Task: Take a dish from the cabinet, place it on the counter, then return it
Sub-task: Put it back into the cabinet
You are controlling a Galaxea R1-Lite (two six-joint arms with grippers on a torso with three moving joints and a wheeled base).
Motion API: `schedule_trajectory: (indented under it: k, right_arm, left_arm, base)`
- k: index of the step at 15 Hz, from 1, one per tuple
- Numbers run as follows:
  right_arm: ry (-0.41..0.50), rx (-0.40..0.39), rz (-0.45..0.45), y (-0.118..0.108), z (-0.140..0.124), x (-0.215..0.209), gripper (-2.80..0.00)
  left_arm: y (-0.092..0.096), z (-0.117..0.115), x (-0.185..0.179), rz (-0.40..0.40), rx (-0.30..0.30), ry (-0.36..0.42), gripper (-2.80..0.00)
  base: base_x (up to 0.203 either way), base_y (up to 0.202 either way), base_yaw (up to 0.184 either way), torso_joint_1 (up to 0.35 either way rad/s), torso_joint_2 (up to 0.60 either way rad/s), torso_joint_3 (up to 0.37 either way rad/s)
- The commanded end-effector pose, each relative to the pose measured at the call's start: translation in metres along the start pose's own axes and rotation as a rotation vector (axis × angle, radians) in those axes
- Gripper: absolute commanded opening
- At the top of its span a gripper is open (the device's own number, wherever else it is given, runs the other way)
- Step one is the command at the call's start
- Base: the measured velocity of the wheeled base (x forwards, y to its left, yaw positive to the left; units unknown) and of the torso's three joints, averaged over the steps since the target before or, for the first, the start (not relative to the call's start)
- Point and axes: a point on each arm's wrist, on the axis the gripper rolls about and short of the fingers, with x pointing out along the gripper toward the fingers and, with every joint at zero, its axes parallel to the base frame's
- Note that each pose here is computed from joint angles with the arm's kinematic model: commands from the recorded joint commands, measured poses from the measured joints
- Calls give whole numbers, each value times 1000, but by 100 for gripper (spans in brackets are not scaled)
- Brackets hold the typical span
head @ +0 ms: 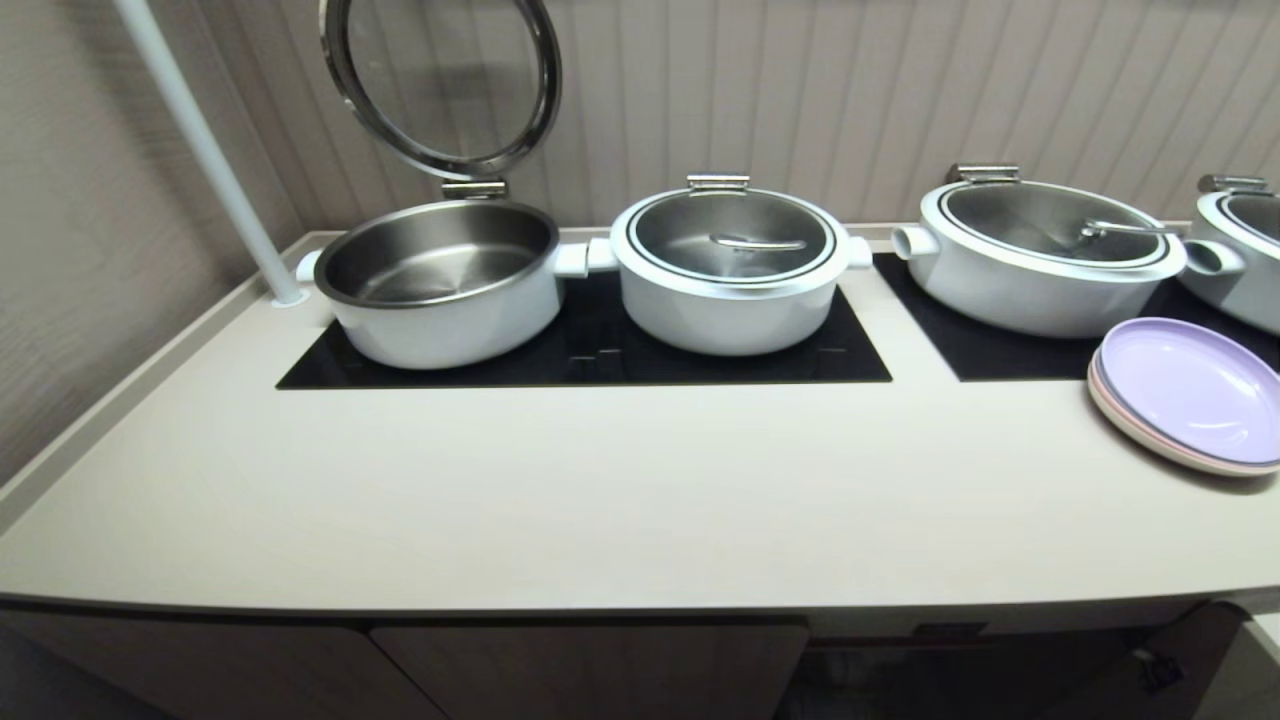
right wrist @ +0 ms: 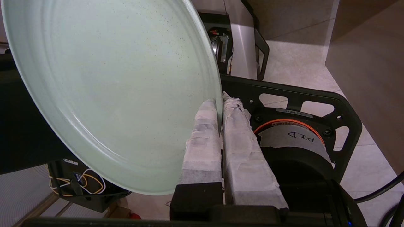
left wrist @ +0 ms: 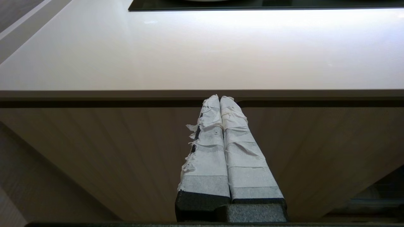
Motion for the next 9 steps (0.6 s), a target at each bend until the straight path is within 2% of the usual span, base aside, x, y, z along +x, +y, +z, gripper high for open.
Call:
schedule_trajectory:
  k: [1,9]
  right_arm:
    - [4,2,1,0,0,0,-280]
    - [3,-1,2,0,0,0,-280]
  left_arm:
    - [0,0,0,0,0,0,-280]
    - [0,0,0,0,0,0,-280]
  base:
    - [0,0,0,0,0,0]
    - [0,0,0,0,0,0]
